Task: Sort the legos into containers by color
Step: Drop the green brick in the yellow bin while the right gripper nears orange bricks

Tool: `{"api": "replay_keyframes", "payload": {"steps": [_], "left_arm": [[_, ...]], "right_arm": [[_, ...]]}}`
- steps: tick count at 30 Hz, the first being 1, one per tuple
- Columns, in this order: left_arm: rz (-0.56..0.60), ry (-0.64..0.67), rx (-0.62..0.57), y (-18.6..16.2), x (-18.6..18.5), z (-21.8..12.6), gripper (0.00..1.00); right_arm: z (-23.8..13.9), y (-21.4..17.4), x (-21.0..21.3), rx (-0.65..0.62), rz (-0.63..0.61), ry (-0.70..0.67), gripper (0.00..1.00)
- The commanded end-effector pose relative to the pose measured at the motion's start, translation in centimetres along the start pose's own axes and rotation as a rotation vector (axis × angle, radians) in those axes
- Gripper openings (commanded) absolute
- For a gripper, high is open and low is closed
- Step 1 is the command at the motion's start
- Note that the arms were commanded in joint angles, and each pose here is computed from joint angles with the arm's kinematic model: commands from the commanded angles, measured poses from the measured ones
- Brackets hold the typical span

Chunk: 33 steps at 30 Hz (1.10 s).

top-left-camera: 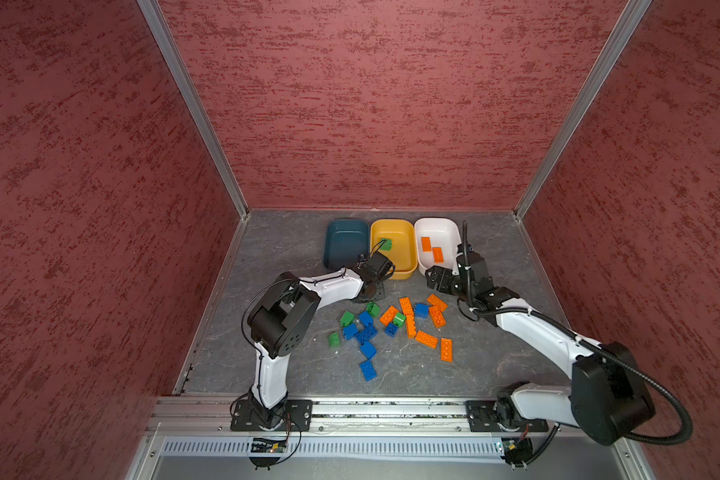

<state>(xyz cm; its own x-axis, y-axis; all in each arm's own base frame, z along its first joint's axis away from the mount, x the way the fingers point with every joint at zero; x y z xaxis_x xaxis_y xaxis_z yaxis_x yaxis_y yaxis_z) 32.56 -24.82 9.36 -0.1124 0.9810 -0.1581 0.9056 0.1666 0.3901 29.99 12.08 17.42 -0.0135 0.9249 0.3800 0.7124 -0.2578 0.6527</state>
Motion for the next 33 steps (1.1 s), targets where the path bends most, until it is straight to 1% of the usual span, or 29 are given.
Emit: {"api": "replay_keyframes", "payload": {"steps": [1,6,8,10,13,17,22,23,24,25,26,30,33], "left_arm": [[0.049,-0.015,-0.093,1.5,-0.9,-2.8,0.31],[0.099,-0.069,-0.205,3.8,-2.6,-5.6,0.3],[0.124,-0.096,-0.243,5.0,-3.4,-6.2,0.31],[0.142,-0.113,-0.276,6.3,-4.2,-6.4,0.31],[0.164,-0.117,-0.318,8.2,-5.2,-6.3,0.31],[0.173,-0.116,-0.355,10.5,-6.4,-5.3,0.33],[0.173,-0.126,-0.368,12.6,-7.6,-3.6,0.34],[0.17,-0.126,-0.366,12.9,-7.8,-3.4,0.37],[0.163,-0.123,-0.36,13.1,-8.0,-3.3,0.44],[0.158,-0.128,-0.355,13.4,-8.2,-3.3,0.48],[0.159,-0.138,-0.354,13.6,-8.3,-3.4,0.5],[0.164,-0.178,-0.357,13.7,-8.9,-3.9,0.63],[0.162,-0.189,-0.353,13.5,-8.9,-4.3,0.7]], "right_arm": [[-0.3,-2.9,-1.6,0.122,0.005,-0.057,0.89],[-0.9,-5.6,-2.9,0.239,0.034,-0.109,0.81],[-1.1,-6.4,-3.5,0.277,0.059,-0.138,0.79],[-1.4,-7.0,-3.3,0.321,0.084,-0.128,0.76],[-1.6,-7.7,-3.5,0.361,0.094,-0.142,0.72],[-1.7,-8.3,-3.9,0.374,0.082,-0.169,0.67],[-1.1,-8.8,-2.8,0.415,0.058,-0.074,0.65],[-0.9,-8.9,-2.7,0.424,0.055,-0.069,0.65],[-0.8,-9.0,-2.7,0.433,0.05,-0.068,0.64],[-0.7,-9.1,-2.6,0.44,0.043,-0.069,0.63],[-0.6,-9.2,-2.6,0.444,0.037,-0.071,0.62],[-0.1,-9.3,-2.6,0.46,0.004,-0.107,0.58],[0.2,-9.2,-2.5,0.462,-0.028,-0.133,0.55]]}}
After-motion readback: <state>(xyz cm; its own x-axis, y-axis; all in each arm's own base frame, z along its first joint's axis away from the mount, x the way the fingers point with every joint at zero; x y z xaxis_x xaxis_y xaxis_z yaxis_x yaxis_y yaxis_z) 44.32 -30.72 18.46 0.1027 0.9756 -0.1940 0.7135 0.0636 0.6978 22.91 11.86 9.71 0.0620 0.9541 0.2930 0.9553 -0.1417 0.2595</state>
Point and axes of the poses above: each gripper's point midway between its finger pads, its own z axis out along the fingers, its own x axis along the line the jaws close on, y = z × x, the point moved 7 cm from there along -z, back along the fingers, and after that the axes turned 2 degrees about -z, right-handed, at the moved point
